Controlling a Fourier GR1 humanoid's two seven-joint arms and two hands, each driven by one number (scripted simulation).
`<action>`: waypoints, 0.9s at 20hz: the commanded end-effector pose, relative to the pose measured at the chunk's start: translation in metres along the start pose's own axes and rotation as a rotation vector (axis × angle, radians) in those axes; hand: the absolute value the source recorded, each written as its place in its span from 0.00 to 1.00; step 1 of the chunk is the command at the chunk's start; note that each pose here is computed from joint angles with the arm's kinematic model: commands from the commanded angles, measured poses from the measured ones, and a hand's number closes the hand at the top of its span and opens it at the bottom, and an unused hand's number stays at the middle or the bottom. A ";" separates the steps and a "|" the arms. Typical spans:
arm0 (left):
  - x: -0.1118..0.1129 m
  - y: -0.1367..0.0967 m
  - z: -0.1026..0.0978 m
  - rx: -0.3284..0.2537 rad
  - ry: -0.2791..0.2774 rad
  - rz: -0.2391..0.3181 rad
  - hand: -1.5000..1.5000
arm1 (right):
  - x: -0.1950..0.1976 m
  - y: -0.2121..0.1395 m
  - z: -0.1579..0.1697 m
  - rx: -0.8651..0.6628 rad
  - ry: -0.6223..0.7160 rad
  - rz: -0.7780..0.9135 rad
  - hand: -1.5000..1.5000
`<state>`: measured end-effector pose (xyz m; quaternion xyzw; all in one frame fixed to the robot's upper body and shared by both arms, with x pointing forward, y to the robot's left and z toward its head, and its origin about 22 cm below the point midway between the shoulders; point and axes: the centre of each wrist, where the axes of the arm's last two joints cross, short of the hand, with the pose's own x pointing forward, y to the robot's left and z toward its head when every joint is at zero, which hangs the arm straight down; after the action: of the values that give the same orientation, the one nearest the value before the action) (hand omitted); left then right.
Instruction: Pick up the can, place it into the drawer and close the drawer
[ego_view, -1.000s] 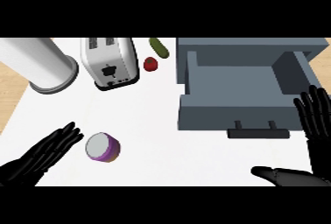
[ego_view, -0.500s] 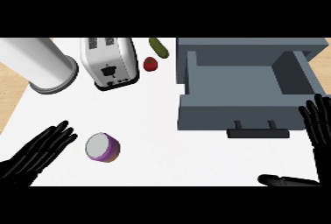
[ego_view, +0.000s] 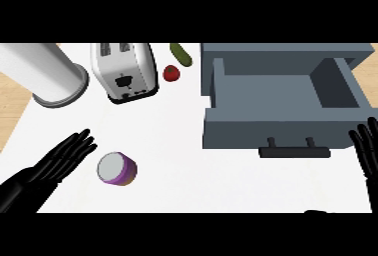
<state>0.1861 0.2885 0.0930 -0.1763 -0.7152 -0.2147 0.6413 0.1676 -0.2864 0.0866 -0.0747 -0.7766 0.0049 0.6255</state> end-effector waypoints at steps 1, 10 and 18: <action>-0.020 0.003 -0.014 -0.020 0.003 -0.001 0.00 | -0.004 0.017 -0.002 0.003 -0.007 0.001 0.00; -0.052 -0.013 -0.004 0.024 0.033 0.011 0.00 | -0.002 -0.019 0.010 -0.016 -0.004 0.008 0.00; -0.079 0.015 -0.014 0.058 0.060 -0.017 0.00 | -0.018 -0.018 -0.001 -0.005 0.000 -0.003 0.00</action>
<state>0.2051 0.2880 0.0254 -0.1526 -0.7069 -0.2078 0.6586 0.1617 -0.3019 0.0748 -0.0765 -0.7767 0.0069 0.6252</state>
